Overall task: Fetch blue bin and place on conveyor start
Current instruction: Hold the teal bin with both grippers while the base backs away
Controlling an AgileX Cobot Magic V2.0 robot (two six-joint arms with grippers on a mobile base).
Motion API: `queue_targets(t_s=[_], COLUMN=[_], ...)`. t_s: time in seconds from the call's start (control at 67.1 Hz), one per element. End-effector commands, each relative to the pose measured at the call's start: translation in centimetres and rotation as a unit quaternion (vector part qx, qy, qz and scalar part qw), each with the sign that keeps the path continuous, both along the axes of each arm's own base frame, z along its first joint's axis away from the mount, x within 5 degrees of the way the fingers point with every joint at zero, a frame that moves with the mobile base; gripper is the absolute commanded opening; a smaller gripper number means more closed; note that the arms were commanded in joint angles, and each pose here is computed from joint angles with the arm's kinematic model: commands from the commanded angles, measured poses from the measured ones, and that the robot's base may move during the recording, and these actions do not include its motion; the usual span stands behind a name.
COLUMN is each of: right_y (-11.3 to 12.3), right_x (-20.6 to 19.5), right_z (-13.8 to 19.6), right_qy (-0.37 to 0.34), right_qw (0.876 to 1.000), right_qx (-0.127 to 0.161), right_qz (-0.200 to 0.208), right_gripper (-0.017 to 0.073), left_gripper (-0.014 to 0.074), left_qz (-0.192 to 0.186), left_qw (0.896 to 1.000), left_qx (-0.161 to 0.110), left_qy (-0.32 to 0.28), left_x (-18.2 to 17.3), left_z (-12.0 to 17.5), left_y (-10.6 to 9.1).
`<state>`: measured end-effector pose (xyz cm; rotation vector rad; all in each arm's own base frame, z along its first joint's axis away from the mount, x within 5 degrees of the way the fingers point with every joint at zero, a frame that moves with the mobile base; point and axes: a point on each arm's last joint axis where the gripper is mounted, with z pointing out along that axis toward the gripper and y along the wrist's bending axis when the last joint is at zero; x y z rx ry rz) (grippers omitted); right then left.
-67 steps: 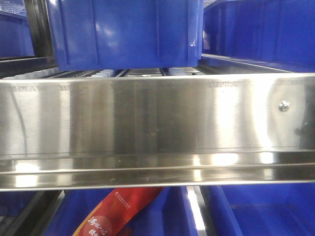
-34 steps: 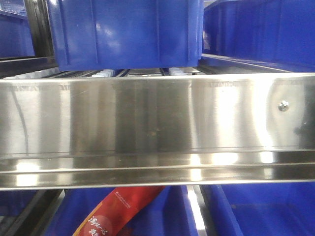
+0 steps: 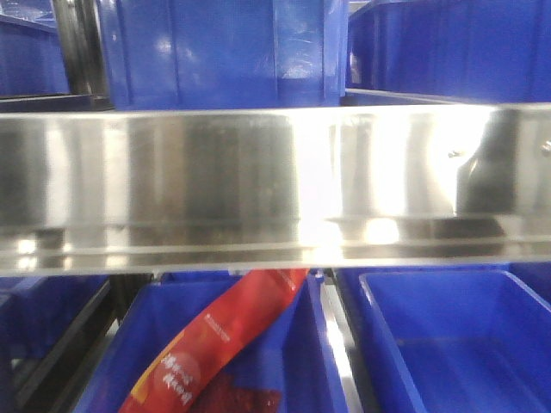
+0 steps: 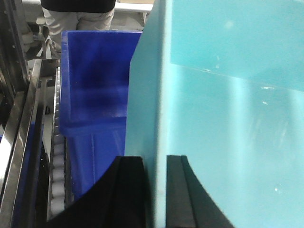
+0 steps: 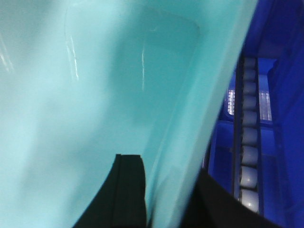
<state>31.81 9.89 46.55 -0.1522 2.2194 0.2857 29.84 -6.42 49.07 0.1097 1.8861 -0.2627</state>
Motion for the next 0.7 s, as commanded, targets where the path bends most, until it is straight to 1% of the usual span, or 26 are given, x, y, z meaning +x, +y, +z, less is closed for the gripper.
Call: queue_targets(t_s=[0.0,0.313,0.685], right_y=[-0.32,-0.21,-0.21], right_x=[0.10,0.49,0.50], right_z=[0.88,1.56,1.59], right_qy=[-0.039,-0.081,-0.083], right_qw=[0.999,0.997,0.997], right_qx=[-0.005,0.008,0.009], right_qz=[-0.001,-0.002,-0.002], right_gripper=[-0.0151,-0.0151,-0.0151], left_gripper=[-0.0111,-0.0111,-0.0111], left_qz=[-0.001,-0.001,-0.001], left_qw=[0.998,0.998,0.998], left_qx=[-0.041,-0.041,-0.041], left_qy=[-0.045,-0.045,-0.045], left_x=[-0.47,-0.47,-0.54], left_z=[1.55,1.55,1.59], left_y=[-0.10,-0.10,-0.09])
